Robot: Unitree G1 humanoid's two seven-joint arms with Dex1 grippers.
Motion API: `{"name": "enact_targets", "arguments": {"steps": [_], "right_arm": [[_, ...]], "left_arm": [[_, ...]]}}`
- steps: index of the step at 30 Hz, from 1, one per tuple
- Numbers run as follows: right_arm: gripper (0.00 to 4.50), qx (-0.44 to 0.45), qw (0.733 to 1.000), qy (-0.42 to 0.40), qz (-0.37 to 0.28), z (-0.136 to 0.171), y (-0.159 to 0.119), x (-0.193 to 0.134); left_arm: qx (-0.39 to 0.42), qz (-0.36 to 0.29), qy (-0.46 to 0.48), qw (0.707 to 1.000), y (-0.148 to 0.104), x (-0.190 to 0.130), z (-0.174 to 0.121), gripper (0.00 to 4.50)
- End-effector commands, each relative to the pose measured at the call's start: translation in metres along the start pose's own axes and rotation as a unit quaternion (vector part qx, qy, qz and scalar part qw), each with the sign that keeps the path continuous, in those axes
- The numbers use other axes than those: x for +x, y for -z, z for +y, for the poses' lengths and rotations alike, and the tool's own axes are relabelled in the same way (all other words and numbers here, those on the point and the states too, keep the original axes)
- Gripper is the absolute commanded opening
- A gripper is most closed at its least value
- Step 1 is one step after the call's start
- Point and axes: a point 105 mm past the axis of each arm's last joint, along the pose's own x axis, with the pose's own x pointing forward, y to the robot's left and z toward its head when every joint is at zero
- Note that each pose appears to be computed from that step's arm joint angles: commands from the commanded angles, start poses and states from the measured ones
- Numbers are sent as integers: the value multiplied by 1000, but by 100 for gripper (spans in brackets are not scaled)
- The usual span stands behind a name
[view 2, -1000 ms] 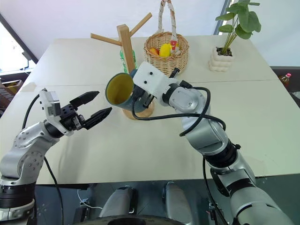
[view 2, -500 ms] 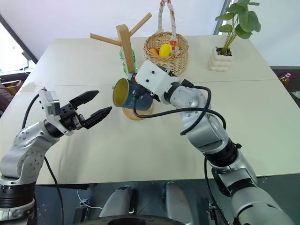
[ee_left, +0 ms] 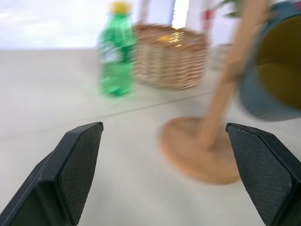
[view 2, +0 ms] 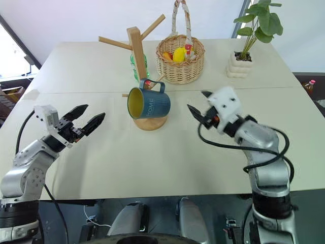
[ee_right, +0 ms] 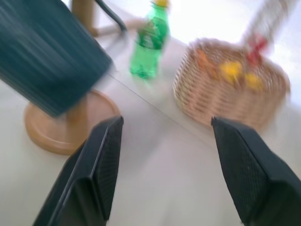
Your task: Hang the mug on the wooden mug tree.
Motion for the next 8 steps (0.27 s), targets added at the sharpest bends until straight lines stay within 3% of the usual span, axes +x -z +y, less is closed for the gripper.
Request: {"name": "enact_targets", "arguments": {"steps": [1, 8], "right_arm": [[307, 53, 997, 52, -28, -18, 21, -8], [307, 98, 991, 85, -26, -22, 55, -2]], "left_arm": [[8, 4, -83, 997, 12, -13, 24, 450], [7, 8, -125, 992, 27, -24, 31, 450]]}}
